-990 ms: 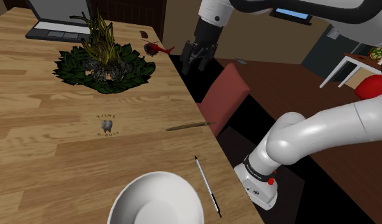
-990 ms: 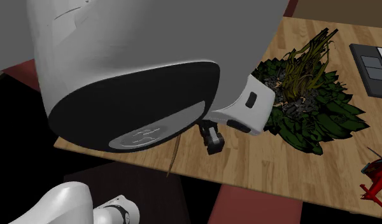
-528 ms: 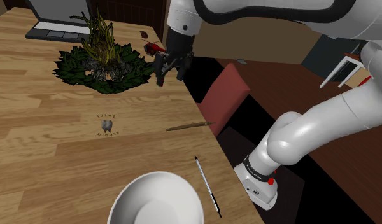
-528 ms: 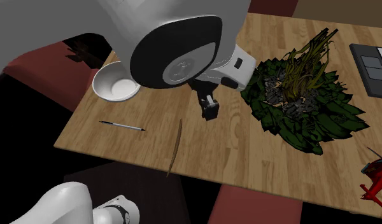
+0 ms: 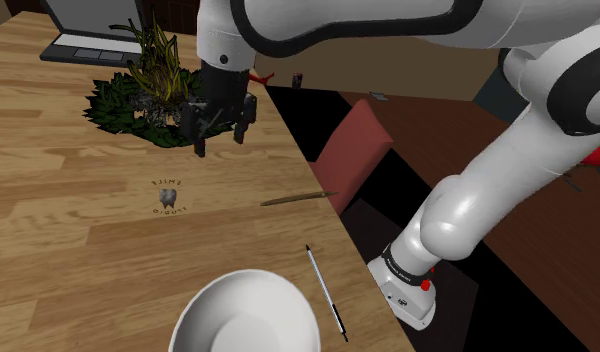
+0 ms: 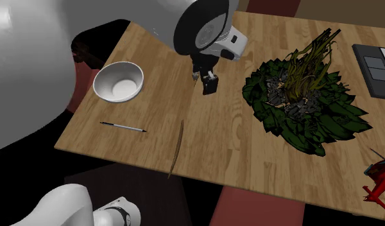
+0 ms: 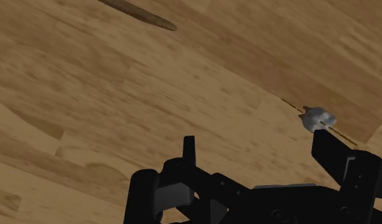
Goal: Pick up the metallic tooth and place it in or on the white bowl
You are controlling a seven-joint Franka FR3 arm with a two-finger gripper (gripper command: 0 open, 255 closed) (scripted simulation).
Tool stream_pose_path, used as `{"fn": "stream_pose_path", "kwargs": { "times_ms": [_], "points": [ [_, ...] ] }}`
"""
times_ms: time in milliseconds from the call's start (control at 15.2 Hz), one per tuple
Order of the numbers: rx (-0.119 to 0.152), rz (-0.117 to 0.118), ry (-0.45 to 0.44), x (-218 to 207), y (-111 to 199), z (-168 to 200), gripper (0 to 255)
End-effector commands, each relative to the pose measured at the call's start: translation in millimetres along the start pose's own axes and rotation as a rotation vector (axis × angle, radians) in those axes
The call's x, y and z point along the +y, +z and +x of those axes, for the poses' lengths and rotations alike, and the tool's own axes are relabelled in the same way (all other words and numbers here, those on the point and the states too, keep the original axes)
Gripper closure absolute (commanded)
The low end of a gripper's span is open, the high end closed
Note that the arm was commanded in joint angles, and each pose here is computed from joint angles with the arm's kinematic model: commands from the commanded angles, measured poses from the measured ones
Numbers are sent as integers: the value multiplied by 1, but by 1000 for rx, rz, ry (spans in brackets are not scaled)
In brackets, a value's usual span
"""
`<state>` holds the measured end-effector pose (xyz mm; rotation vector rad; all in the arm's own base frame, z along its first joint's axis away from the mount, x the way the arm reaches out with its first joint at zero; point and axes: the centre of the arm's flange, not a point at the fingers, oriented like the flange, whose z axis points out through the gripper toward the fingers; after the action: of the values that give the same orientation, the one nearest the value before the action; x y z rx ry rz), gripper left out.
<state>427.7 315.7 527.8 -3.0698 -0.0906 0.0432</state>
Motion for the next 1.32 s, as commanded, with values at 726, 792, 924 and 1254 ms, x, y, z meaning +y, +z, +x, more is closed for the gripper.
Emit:
{"fn": "stream_pose_path", "kwargs": {
  "times_ms": [726, 792, 924, 1254],
  "points": [
    [-49, -9, -30, -101, 68, 37, 0],
    [-49, -9, -30, -101, 73, 36, 0],
    [-49, -9, -30, -101, 83, 36, 0],
    [-49, -9, -30, -101, 86, 36, 0]
  ]
}}
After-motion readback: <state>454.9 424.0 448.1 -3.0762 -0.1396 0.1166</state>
